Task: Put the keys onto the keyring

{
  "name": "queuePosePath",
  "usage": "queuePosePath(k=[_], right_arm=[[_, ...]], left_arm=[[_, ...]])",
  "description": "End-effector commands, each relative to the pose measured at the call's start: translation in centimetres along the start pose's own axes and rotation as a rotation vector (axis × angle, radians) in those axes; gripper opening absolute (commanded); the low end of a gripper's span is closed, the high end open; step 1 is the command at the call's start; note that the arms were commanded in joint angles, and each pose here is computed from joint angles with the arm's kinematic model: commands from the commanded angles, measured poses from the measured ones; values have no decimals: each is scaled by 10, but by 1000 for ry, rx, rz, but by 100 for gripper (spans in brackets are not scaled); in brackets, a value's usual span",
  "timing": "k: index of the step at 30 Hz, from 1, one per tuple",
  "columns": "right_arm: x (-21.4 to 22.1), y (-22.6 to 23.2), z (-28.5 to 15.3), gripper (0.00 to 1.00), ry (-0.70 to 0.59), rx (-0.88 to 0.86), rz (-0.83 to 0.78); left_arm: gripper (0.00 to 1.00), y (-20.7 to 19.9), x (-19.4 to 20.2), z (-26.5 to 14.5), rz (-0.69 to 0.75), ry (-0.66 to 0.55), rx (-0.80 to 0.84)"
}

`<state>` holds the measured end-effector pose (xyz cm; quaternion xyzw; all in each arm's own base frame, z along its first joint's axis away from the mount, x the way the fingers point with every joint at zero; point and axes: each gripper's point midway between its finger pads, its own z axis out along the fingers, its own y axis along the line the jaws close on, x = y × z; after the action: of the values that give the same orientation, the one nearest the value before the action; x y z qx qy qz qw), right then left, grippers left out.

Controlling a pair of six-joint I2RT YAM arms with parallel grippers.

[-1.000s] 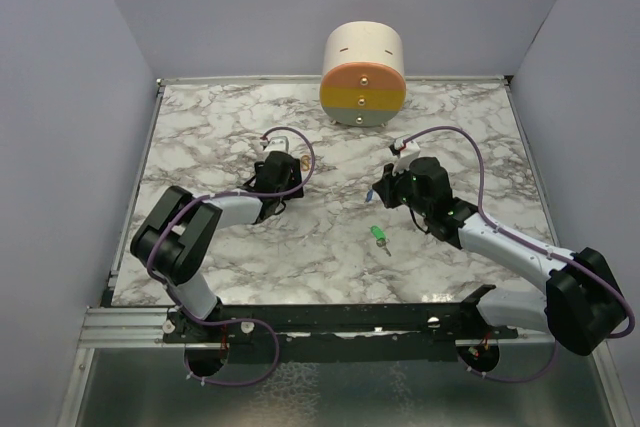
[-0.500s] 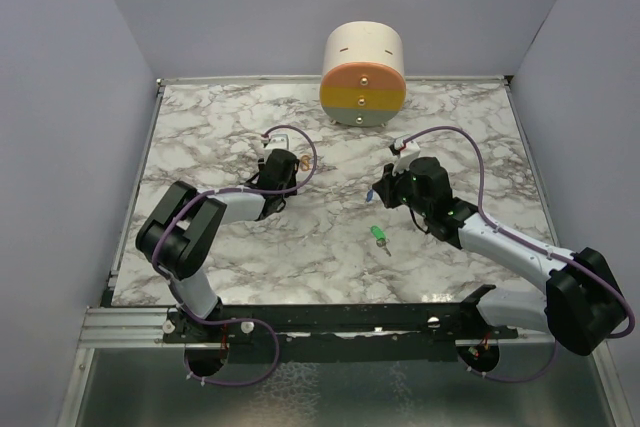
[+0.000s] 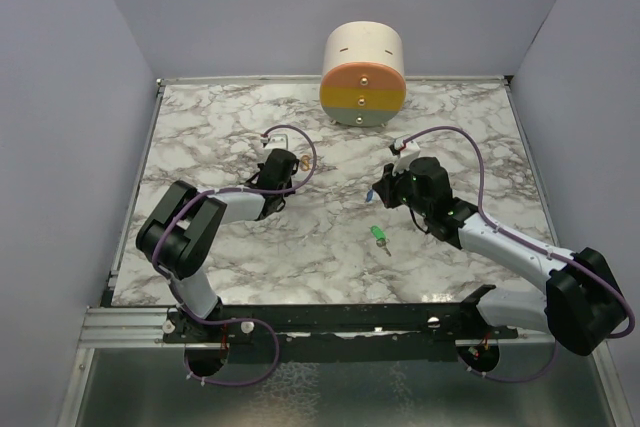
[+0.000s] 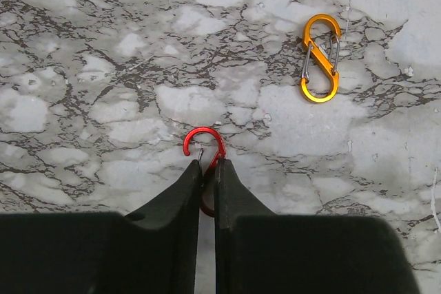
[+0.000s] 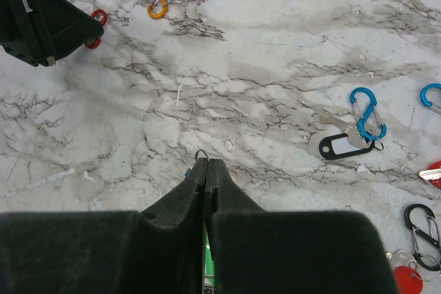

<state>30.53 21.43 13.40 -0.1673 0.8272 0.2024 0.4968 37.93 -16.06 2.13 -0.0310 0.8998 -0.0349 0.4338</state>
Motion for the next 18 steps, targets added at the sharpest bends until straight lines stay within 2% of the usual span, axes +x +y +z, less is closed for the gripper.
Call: queuePosePath(k=[1, 3, 11, 18], right_arm=[[-7, 5, -2, 1, -31, -26, -9], [-6, 5, -1, 1, -30, -25, -9], [-5, 10, 1, 1, -18, -54, -21], [-1, 19, 4, 1, -3, -95, -50]], left_arm=[[5, 14, 43, 1, 53, 131, -31], [0, 13, 43, 0, 52, 132, -28], [0, 5, 29, -12, 39, 92, 12], [0, -40, -3, -53, 60, 1, 142]])
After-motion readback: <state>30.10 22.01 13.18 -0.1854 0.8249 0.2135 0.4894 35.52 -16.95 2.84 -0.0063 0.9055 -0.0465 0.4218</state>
